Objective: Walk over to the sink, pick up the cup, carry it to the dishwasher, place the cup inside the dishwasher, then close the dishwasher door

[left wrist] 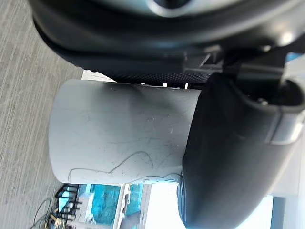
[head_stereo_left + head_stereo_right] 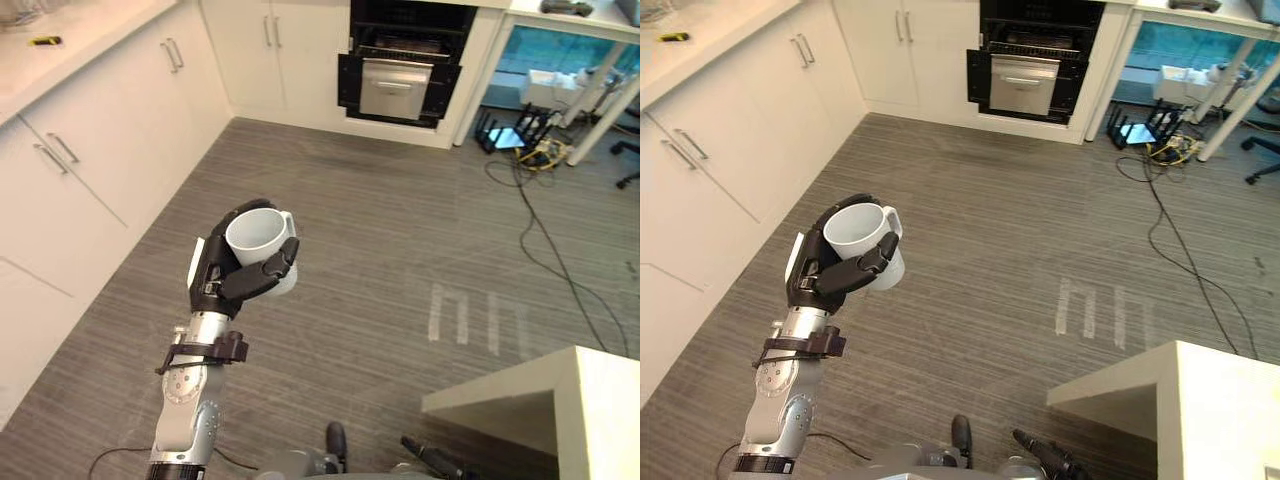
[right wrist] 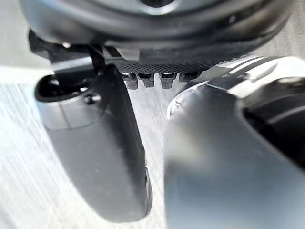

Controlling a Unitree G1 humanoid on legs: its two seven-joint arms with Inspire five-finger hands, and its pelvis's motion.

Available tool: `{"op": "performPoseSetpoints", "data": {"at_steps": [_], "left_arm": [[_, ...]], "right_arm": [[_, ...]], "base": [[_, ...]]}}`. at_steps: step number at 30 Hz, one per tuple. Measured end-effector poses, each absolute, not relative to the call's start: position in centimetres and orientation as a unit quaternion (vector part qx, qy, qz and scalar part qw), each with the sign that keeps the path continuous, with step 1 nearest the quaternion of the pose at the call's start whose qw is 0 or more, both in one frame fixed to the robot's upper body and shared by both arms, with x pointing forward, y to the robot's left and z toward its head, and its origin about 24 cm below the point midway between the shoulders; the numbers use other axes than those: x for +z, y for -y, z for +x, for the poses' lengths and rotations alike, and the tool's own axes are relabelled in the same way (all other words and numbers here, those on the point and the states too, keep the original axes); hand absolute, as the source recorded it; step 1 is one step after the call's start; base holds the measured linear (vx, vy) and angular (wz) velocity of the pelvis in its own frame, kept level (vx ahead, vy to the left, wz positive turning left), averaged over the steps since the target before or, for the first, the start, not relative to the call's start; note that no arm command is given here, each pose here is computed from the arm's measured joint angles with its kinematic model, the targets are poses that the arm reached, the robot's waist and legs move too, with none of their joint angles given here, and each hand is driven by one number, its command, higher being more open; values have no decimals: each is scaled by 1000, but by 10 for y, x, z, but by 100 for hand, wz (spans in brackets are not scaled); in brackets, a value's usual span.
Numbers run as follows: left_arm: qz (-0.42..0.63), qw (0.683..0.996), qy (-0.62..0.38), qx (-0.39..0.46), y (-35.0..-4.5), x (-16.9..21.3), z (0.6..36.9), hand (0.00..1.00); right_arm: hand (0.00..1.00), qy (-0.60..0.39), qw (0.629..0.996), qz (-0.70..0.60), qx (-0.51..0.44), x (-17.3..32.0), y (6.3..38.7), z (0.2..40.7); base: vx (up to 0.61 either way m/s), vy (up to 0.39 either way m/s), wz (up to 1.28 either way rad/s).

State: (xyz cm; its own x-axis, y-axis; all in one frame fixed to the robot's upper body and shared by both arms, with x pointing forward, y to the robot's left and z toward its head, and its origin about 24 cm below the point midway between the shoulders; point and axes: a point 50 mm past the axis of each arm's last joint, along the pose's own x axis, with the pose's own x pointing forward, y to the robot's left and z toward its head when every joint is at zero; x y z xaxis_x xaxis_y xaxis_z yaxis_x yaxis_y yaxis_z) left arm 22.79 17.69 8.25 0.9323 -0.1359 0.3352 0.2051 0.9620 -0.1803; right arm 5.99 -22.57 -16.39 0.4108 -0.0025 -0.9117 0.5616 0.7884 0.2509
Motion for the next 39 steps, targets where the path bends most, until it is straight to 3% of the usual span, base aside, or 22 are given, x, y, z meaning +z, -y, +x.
{"op": "performPoseSetpoints", "data": {"at_steps": [3, 10, 13, 14, 19, 25, 30, 33, 39], "left_arm": [[-103, 972, 176, -112, -172, 88, 225, 0], [-87, 971, 164, -152, -169, 88, 228, 0], [-85, 976, 140, -144, -171, 78, 229, 0], [-79, 985, 90, -126, -176, 55, 230, 0], [-81, 985, 90, -126, -175, 55, 230, 0], [-171, 978, 88, -84, -159, 52, 234, 0], [-264, 964, 17, -18, -153, 28, 235, 0], [-267, 963, 17, -29, -150, 33, 246, 0], [-270, 962, 20, -34, -154, 39, 257, 0]], "right_arm": [[100, -500, 804, 255, -194, -157, 249, 66], [100, -470, 788, 323, -232, -161, 236, 62], [100, -464, 793, 328, -221, -161, 232, 63], [100, -475, 812, 292, -175, -161, 225, 67], [100, -476, 811, 292, -176, -161, 225, 65], [100, -466, 804, 312, -199, -162, 224, 60], [100, -448, 782, 350, -255, -162, 225, 42], [100, -441, 781, 361, -254, -163, 210, 45], [100, -443, 774, 353, -283, -163, 214, 33]], "base": [[51, -17, -24], [-7, 9, -9], [-30, -38, -13], [0, 0, -4], [0, 0, -1], [16, 39, 2], [67, 123, 8], [203, 82, 46], [387, -16, 36]]}}
